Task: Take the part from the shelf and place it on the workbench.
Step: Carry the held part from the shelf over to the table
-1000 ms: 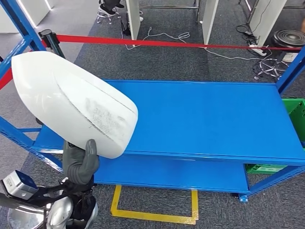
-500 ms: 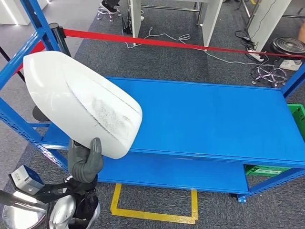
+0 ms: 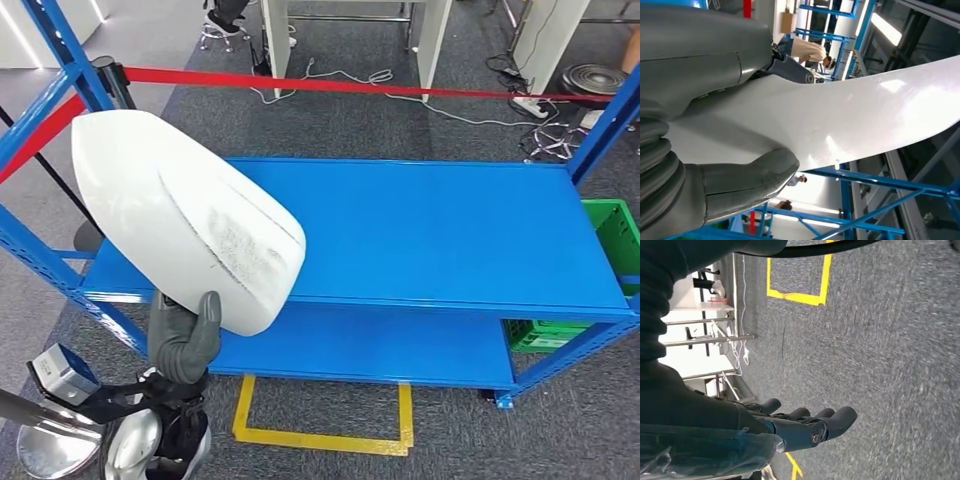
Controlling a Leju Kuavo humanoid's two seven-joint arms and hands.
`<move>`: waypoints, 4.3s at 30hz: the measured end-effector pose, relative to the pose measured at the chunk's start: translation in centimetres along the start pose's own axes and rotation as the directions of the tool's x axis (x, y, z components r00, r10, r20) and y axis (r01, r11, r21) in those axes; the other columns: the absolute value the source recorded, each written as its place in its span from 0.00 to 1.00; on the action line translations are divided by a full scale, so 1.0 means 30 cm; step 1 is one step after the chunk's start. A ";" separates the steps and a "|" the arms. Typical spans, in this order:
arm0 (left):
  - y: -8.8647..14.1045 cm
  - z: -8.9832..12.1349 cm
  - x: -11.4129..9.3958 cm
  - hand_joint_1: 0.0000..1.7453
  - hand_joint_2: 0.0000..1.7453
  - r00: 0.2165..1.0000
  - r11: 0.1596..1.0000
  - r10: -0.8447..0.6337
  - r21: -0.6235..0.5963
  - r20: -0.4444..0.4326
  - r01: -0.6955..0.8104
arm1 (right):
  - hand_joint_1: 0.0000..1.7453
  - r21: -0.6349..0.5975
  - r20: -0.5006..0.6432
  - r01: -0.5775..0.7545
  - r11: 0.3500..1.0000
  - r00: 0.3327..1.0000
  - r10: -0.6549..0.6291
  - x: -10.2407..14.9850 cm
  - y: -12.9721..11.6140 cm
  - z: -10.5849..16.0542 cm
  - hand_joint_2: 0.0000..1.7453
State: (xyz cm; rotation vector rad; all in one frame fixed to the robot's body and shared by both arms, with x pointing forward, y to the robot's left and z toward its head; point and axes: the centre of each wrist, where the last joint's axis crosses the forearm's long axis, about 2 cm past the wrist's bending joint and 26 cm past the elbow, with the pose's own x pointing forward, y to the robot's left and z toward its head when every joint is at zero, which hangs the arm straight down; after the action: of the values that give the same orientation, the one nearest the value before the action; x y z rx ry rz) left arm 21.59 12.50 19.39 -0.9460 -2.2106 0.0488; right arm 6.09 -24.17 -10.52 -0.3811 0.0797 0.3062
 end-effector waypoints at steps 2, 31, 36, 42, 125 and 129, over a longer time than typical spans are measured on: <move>0.002 0.002 -0.002 1.00 1.00 1.000 1.000 -0.001 0.000 -0.005 0.001 | 0.00 0.000 0.000 0.000 1.000 1.000 0.000 -0.002 0.000 0.000 1.00; -0.007 -0.004 -0.009 1.00 1.00 1.000 1.000 0.014 -0.009 -0.012 -0.014 | 0.00 0.000 0.025 -0.014 1.000 1.000 0.014 0.007 -0.001 0.002 1.00; -0.007 -0.004 -0.009 1.00 1.00 1.000 1.000 0.013 -0.007 -0.013 -0.013 | 0.00 -0.007 0.042 -0.040 0.999 0.998 0.041 0.005 0.000 0.002 1.00; -0.011 -0.009 -0.009 1.00 1.00 1.000 1.000 0.017 -0.010 -0.010 -0.017 | 0.00 -0.007 0.044 -0.061 0.998 0.997 0.061 0.000 0.005 0.002 1.00; 0.007 0.020 -0.013 1.00 1.00 0.972 0.970 -0.232 0.077 0.027 0.229 | 0.00 0.046 0.080 0.014 0.999 0.997 -0.017 0.000 0.011 0.004 1.00; 0.009 0.025 -0.011 1.00 1.00 0.972 0.970 -0.235 0.072 0.025 0.233 | 0.00 0.041 0.076 0.030 0.999 0.997 -0.033 0.005 0.009 0.005 1.00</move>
State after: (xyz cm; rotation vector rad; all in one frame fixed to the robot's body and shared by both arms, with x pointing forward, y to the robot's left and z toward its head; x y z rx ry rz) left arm 21.46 12.66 18.55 -0.6457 -2.3212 0.0302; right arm 6.14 -23.84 -10.50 -0.3308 0.0040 0.2875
